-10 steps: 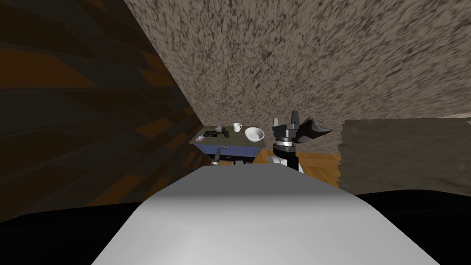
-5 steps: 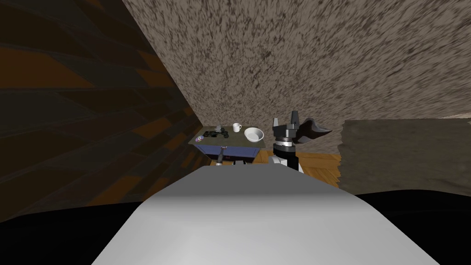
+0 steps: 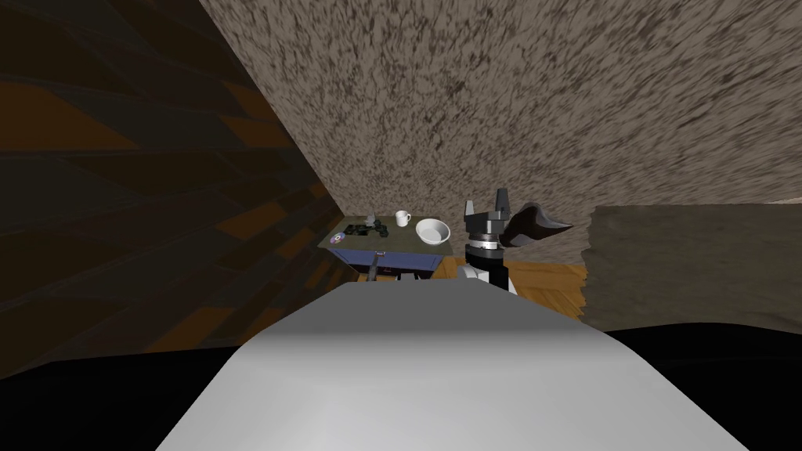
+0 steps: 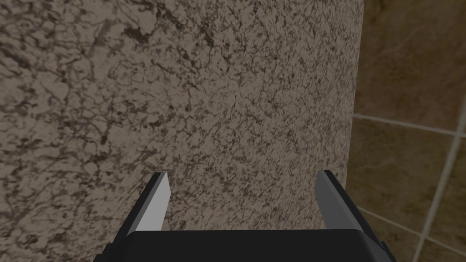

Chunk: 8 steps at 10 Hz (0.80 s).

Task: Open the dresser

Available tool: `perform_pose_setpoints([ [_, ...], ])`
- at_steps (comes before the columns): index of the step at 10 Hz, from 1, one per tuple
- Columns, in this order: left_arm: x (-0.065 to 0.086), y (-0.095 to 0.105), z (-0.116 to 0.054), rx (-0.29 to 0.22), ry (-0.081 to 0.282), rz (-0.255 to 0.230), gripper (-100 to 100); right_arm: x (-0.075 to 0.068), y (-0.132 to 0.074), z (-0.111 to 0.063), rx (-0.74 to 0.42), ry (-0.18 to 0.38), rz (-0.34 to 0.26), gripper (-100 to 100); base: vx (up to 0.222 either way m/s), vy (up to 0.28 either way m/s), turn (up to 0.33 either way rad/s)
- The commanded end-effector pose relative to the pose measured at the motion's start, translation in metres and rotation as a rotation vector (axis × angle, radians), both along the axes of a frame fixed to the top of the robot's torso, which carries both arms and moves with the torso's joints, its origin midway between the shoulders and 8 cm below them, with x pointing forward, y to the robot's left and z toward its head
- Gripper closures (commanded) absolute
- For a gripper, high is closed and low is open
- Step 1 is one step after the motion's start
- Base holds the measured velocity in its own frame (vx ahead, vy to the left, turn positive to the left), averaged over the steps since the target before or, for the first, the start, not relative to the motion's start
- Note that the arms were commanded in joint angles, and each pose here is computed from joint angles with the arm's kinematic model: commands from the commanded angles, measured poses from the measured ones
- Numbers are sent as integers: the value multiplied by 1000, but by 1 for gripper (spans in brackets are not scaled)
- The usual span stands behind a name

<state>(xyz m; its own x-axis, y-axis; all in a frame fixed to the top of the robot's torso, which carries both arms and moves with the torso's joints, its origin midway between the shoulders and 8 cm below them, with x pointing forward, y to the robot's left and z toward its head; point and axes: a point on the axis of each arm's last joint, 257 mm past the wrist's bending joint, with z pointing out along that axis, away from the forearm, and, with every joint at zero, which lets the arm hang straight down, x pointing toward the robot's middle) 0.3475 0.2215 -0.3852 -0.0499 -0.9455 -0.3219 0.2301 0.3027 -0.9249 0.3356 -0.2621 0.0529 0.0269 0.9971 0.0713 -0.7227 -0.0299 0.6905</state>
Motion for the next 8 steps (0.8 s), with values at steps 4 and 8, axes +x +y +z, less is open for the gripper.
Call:
perform_pose_setpoints([
  [4,-29,12,0,-2,-4,-5,-100,0,0,0,0,0,0,0,1,1,-4],
  [8,-29,12,0,-2,-4,-5,-100,0,0,0,0,0,0,0,-1,-2,6],
])
